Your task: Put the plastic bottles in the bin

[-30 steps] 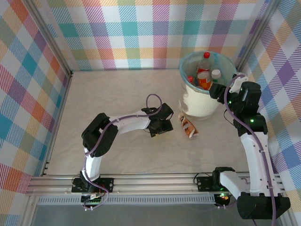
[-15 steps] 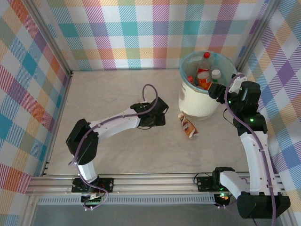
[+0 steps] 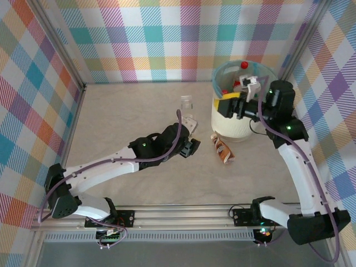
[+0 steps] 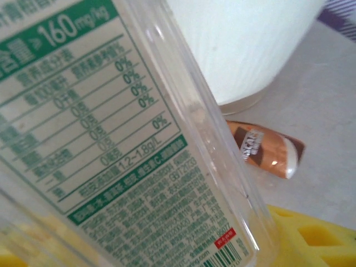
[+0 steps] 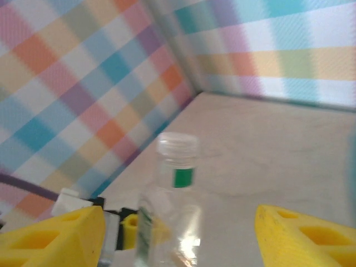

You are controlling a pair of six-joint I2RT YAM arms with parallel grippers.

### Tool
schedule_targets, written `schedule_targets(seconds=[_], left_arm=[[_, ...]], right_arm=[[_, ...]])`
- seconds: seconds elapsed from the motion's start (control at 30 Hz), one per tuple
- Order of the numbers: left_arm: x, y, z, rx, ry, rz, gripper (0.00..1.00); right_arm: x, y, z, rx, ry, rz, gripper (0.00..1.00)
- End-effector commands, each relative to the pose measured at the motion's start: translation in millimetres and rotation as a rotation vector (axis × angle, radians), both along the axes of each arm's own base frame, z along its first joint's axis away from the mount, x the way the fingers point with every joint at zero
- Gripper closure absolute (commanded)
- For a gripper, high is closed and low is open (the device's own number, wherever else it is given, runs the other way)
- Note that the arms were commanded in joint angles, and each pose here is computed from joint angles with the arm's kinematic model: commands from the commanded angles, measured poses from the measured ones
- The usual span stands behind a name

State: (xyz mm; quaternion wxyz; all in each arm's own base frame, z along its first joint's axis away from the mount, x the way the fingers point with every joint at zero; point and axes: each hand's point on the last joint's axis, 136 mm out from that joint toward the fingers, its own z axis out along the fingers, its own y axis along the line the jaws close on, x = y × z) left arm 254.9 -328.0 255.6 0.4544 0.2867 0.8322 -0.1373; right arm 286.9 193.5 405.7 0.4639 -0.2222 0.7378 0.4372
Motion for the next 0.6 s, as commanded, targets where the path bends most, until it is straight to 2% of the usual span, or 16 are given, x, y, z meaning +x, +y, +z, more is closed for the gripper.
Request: schedule_targets(seconds=[0.0, 0.23, 0.57], left_arm=[[-17.6, -13.6, 24.4, -0.009, -0.105, -0.162, 0.38], [-35.9, -18.3, 41.7, -0.044, -0.130, -0.248, 0.38], [-48.3, -23.8, 45.2, -0.055, -0.143, -0.313, 0.38]], right_arm=[[-23.2, 24.9, 19.2, -0.001, -0.049, 0.176, 0.28], [-21.3, 47.6, 11.9, -0.003, 0.032, 0.268, 0.28], [-17.6, 61.0, 1.3, -0.024, 0.077, 0.293, 0.30]])
